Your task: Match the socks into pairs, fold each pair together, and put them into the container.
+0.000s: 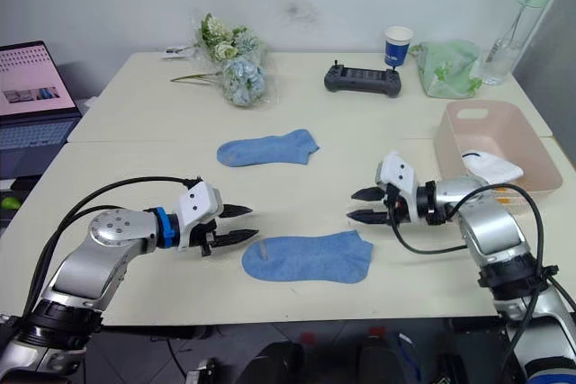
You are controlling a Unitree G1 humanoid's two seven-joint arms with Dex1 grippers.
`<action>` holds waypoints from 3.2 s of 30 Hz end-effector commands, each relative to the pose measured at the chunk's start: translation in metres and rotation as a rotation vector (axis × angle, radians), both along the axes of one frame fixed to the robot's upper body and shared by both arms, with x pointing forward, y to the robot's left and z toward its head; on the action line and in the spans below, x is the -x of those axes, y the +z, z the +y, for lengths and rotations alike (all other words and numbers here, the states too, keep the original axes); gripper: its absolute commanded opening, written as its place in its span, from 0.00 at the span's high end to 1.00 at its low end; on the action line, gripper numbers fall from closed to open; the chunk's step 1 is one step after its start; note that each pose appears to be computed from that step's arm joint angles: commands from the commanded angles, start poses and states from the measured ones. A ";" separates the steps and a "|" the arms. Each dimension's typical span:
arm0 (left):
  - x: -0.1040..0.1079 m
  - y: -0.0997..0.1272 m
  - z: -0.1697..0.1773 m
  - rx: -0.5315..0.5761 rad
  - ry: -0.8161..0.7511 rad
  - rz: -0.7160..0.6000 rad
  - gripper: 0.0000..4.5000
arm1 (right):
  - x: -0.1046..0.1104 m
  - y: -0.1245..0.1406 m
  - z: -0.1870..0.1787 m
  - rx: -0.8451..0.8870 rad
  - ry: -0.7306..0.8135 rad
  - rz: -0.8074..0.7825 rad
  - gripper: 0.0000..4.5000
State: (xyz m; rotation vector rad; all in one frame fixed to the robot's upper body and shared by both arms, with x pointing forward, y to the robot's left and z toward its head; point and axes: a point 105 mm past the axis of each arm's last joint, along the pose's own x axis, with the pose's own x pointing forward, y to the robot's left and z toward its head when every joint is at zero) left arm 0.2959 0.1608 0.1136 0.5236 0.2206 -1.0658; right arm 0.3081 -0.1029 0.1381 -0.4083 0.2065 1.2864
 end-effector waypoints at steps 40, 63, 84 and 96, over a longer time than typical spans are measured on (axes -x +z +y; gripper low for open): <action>0.049 -0.059 -0.017 -0.043 -0.032 -0.007 0.99 | 0.050 -0.070 -0.016 0.231 0.081 -0.060 1.00; -0.001 0.005 0.102 0.278 0.740 -0.236 0.42 | -0.040 0.001 -0.066 -0.121 -0.610 -0.330 0.39; -0.066 0.007 0.062 0.247 0.641 -0.251 0.01 | -0.043 0.006 -0.025 -0.129 -0.473 -0.269 0.00; -0.149 -0.007 0.024 0.108 0.618 -0.042 0.01 | -0.040 0.016 -0.018 -0.166 -0.507 -0.280 0.00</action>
